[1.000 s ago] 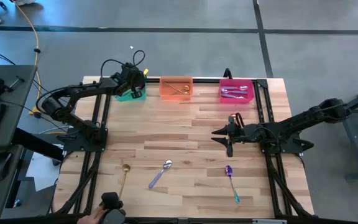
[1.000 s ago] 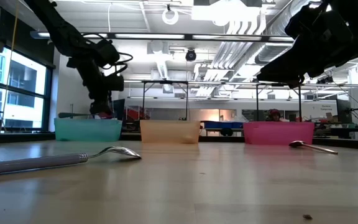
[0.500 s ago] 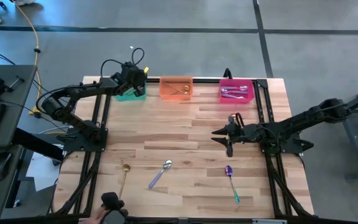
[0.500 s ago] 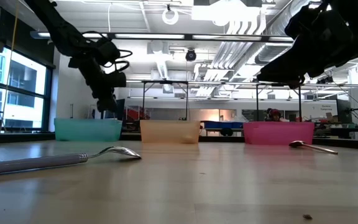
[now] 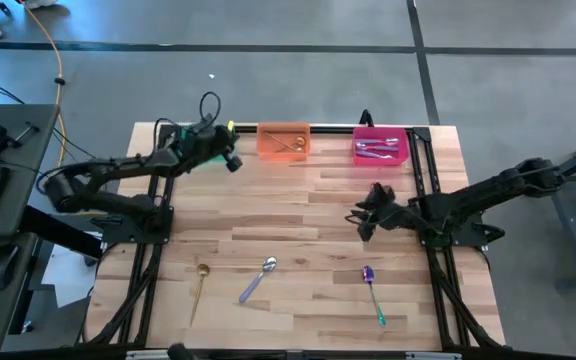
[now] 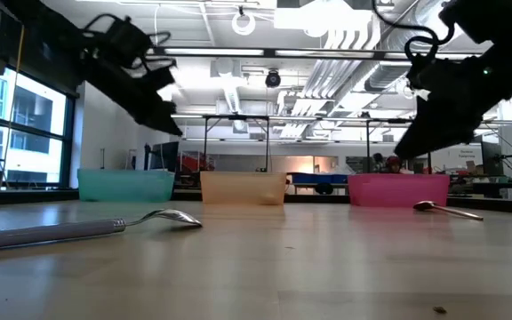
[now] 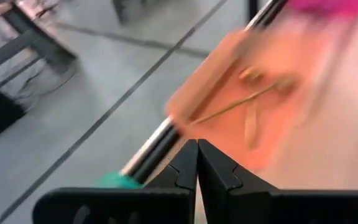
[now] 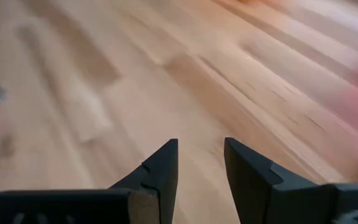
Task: Sort silverware by color (type)
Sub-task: Put the gold spoon into the orange bin
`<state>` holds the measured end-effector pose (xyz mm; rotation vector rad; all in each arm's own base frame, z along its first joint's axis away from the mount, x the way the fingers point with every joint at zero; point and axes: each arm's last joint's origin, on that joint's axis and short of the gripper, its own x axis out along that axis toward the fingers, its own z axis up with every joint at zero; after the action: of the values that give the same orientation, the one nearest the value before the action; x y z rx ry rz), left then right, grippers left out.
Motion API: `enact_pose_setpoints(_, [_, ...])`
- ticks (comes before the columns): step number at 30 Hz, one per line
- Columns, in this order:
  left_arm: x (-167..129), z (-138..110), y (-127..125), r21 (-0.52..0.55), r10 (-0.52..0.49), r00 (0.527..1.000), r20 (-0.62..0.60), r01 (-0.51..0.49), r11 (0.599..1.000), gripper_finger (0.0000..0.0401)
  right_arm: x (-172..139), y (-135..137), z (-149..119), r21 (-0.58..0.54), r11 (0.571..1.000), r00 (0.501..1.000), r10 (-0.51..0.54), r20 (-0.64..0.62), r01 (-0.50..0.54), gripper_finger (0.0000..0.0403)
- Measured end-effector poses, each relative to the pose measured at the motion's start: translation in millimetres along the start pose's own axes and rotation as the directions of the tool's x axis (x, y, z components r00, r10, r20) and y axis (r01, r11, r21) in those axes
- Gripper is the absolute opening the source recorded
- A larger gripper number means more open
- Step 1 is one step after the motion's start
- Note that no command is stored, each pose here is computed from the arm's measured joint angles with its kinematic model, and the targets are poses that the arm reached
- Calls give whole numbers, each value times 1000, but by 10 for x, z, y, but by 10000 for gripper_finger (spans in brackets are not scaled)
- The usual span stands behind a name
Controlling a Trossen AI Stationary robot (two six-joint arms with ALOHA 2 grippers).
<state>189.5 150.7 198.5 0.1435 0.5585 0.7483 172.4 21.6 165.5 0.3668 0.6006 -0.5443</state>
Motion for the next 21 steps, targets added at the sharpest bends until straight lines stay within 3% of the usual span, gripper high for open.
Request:
enact_pose_setpoints(3, [-179, -1, -155, -57, -58, 996, 61, 61, 996, 1, -82, -48, 40, 113, 983, 988, -137, -75, 145, 114])
enact_pose_setpoints(9, [-462, -83, -444, -163, -185, 970, 158, 210, 964, 1, -106, -229, -105, 281, 889, 930, -323, -173, 361, 114])
enact_pose_setpoints(17, [-687, -274, -722, -229, -307, 917, 256, 366, 902, 0, 135, -421, -274, 313, 771, 830, -485, -275, 554, 114])
enact_pose_setpoints(21, [-744, -323, -795, -234, -311, 911, 270, 376, 897, 0, 293, -445, -259, 312, 759, 819, -503, -276, 571, 114])
